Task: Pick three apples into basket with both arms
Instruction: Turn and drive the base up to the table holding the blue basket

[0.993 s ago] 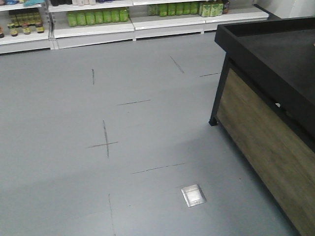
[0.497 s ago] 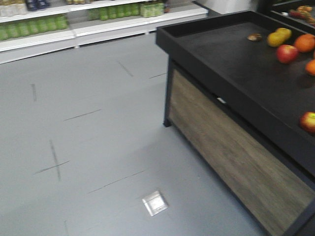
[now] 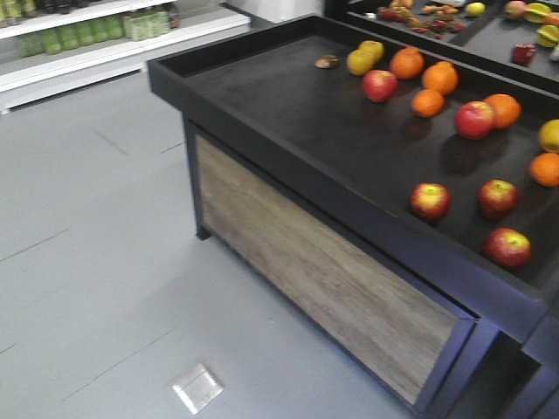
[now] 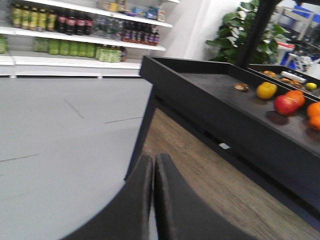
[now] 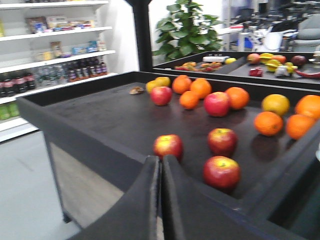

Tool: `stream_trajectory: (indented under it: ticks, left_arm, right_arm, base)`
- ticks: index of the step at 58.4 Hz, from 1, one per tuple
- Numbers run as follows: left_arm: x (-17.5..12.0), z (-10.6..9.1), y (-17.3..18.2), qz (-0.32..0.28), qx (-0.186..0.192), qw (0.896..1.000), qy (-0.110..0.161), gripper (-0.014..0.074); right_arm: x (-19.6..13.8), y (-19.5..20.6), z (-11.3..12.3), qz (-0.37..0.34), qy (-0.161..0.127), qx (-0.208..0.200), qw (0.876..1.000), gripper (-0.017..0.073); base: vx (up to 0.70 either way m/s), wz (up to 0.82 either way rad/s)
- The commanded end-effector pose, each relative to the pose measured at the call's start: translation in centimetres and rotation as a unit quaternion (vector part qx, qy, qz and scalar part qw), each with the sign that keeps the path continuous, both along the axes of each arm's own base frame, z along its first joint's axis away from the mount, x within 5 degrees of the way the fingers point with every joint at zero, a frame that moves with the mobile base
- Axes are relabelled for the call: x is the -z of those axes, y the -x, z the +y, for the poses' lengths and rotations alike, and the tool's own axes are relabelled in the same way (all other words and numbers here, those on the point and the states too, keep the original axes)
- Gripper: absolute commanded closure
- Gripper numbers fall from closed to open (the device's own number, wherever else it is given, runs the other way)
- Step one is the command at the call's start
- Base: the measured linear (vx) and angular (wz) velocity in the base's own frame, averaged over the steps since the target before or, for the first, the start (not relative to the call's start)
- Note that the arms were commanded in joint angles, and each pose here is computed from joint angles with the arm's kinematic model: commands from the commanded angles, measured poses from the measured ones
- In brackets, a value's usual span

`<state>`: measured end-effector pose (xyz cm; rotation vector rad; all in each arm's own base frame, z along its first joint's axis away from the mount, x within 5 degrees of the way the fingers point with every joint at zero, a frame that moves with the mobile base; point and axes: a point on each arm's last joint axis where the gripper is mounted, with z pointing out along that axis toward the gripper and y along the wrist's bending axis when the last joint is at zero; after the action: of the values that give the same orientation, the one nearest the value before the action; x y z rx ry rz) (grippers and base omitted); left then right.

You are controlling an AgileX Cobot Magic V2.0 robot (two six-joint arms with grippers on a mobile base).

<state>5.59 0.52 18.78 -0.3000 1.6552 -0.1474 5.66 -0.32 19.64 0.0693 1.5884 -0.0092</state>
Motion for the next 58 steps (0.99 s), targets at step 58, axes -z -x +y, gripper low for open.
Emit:
stream_trajectory:
  ticks: [58]
  left_arm:
    - [-1.58,-0.10,0.16,-0.055,0.006,0.998,0.000,0.0599]
  right_arm:
    - [-0.31,0.05,0.06,-0.036,0.010,-0.003,0.999,0.0564]
  base:
    - [0.06,-0.43]
